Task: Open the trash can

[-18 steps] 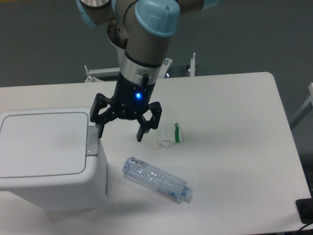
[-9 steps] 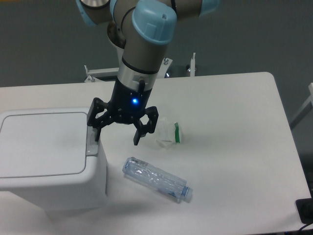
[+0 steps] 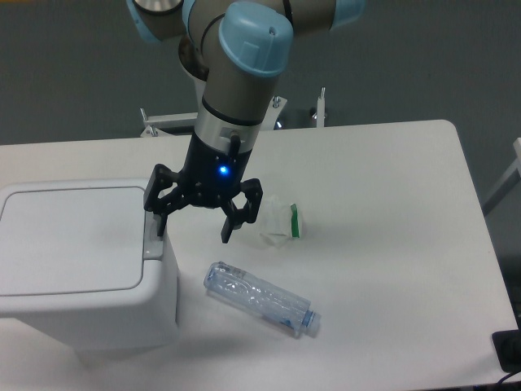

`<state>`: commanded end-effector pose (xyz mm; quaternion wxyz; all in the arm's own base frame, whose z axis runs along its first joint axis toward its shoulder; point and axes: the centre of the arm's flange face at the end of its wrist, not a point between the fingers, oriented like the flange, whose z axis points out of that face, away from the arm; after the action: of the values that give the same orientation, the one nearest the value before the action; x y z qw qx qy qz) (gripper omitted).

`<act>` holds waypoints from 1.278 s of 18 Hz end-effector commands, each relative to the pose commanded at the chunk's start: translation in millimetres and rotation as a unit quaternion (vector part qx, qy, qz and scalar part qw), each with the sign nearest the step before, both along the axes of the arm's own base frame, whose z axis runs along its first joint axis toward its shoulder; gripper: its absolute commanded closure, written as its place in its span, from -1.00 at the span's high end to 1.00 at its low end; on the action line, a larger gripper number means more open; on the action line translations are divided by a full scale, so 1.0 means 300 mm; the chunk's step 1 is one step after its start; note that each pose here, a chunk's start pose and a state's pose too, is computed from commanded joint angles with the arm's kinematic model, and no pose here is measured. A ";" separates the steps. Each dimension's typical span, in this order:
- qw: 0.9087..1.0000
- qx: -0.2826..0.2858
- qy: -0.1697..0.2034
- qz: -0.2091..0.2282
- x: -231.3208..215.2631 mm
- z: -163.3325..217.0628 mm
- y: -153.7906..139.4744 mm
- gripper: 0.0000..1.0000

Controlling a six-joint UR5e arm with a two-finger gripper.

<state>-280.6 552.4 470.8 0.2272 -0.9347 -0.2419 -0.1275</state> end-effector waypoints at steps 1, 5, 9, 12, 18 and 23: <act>1.000 0.000 0.000 -0.001 0.000 0.000 0.000 1.00; 1.000 0.000 0.000 -0.003 0.007 -0.002 0.006 1.00; 1.000 0.000 0.001 -0.002 0.006 0.000 0.006 1.00; 1.000 0.000 0.001 -0.002 0.006 0.000 0.006 1.00; 1.000 0.000 0.001 -0.003 0.004 -0.008 0.008 1.00; 0.997 0.031 0.068 0.009 -0.070 0.211 0.002 1.00</act>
<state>-301.5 552.8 534.2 0.2734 -0.9314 -0.2302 -0.0689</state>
